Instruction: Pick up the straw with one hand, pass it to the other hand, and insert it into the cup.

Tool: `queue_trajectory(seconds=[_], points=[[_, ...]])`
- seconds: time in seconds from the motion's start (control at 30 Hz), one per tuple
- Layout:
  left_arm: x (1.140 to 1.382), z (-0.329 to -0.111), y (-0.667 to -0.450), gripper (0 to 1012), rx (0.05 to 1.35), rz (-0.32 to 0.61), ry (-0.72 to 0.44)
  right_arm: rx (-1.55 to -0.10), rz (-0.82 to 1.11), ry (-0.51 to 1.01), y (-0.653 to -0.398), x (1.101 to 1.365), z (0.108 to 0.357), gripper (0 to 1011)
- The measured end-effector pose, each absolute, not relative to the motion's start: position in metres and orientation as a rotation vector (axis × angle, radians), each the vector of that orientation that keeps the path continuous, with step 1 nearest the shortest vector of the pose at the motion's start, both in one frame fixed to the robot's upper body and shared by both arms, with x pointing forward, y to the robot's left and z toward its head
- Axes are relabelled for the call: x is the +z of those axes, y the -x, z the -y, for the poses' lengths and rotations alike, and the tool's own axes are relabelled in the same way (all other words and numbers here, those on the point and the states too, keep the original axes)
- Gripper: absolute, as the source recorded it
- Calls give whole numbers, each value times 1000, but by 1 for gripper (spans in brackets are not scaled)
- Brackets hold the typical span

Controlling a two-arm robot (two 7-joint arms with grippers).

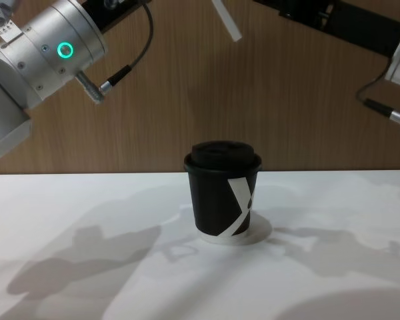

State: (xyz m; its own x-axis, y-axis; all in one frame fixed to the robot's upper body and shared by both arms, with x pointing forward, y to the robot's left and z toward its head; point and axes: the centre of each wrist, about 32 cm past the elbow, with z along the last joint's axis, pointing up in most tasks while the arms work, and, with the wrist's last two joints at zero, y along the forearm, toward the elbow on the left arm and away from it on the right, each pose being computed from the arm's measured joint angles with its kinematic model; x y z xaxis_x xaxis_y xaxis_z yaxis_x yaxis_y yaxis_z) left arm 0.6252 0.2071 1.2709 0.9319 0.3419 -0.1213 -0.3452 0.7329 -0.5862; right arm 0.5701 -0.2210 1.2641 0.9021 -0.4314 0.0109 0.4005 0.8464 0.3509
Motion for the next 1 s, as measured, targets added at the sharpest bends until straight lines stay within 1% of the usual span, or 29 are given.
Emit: queue_trajectory(seconds=[0.03,0.1,0.17,0.2,0.27,0.43,0.47,0.57,0.73,0.77,0.8,0.9,1.0], points=[[1271,-207,-625,44,378,-5,646,-439,90,-350,-570,1264,221,264],[1271,-207,-625,30,378,-5,646,-439,91,-350,-570,1264,221,301],[1271,-207,-625,24,378,-5,646,-439,90,-350,-570,1264,221,380],[1271,-207,-625,22,378,-5,646,-439,90,-350,-570,1264,221,392],[1271,-207,-625,6,378,-5,646,-439,90,-350,-570,1264,221,477],[1271,-207,-625,7,378,-5,646,-439,90,-350,-570,1264,221,643],[1271,-207,-625,7,378,-5,646,-439,90,-350,-570,1264,221,643],[1271,-207,-625,6,378,-5,645,-439,90,-350,-570,1264,221,760],[1271,-207,-625,5,378,-5,645,-439,90,-350,-570,1264,221,888],[1271,-207,-625,7,378,-5,645,-440,90,-350,-570,1264,221,935],[1271,-207,-625,6,378,-5,645,-440,90,-350,-570,1264,221,935],[1270,-207,-625,7,377,-6,642,-440,90,-350,-570,1264,221,1001],[1270,-207,-625,7,380,-7,636,-439,90,-350,-570,1264,221,1001]])
